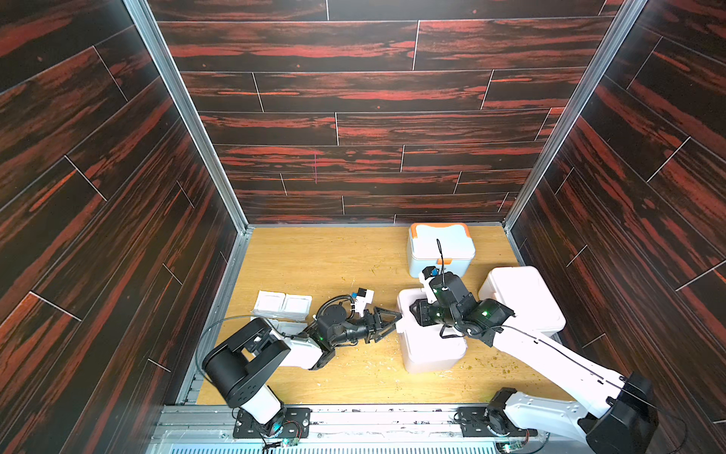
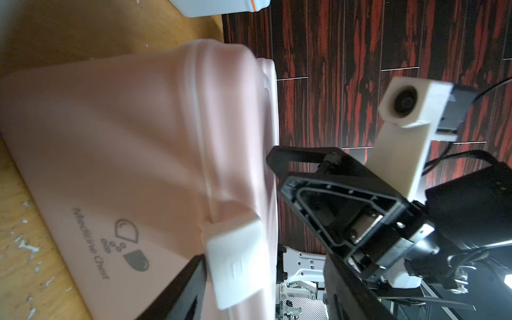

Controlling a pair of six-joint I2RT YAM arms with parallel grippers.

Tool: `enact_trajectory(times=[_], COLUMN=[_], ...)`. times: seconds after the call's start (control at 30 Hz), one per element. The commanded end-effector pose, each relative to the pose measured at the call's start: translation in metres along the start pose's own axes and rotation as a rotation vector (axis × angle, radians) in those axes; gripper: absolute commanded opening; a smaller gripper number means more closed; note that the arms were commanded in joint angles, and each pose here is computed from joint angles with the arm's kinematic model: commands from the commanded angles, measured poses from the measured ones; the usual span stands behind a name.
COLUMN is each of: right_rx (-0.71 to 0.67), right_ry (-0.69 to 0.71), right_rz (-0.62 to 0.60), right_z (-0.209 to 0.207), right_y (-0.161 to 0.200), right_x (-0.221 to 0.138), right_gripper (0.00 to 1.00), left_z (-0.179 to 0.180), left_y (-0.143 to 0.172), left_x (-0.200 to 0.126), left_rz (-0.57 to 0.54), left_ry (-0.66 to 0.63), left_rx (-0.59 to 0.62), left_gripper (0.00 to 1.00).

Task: Open first aid kits and take out gauze
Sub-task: Open the fastener of the first aid kit.

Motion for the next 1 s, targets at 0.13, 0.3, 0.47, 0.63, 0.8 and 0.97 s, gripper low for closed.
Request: enact_trajectory(times=[0.13,0.3,0.47,0.63,0.8,0.97], right_rx=[0.015,0.023,0.045,0.077,0.094,0.110], right_ry=[0.017,-0.030,-0.011,0.117,0.156,0.155], right_rz=[0.135,0.027,-0.109,-0.182,-0.143,-0.114], right_z=[-0.007,0.001,-0.007,-0.033,-0.045,-0.050], right_y=[0.032,0.011,-0.001,0.000,0.013,0.022], right_x=[-0.005,-0.029,-0.053,-0.067,-0.057,-0.050], right_gripper=[0.40,0.50,0.66,0.77,0.80,0.80], left_z=[0.009,0.024,0.008,-0.003,-0.002,0.015], left_y=[-0.004,-0.004,-0.007,-0.004,-0.007,-0.008], left_x=[-0.013,-0.026,-0.032,-0.024,-0.012,-0.004], left_rz=[-0.050,-0.060,-0.071,-0.052,-0.048,-0.006], left_ry=[-0.110,-0.306,-0.382,-0.557,-0.673,-0.787], left_rx=[0.043,0.091,0.146,0.219,0.257,0.265], left_gripper=[0.80,0.87,0.90,0.92,0.92,0.91])
Point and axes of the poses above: each gripper's point midway between its finger pads, its own x axis out along the fingers, its own z axis along the line the jaws close on, y = z × x, the point moved 2 cm from there along -x, back along the fingers, and after that the axes turned 3 degrees about -x, right-handed, at the moved point
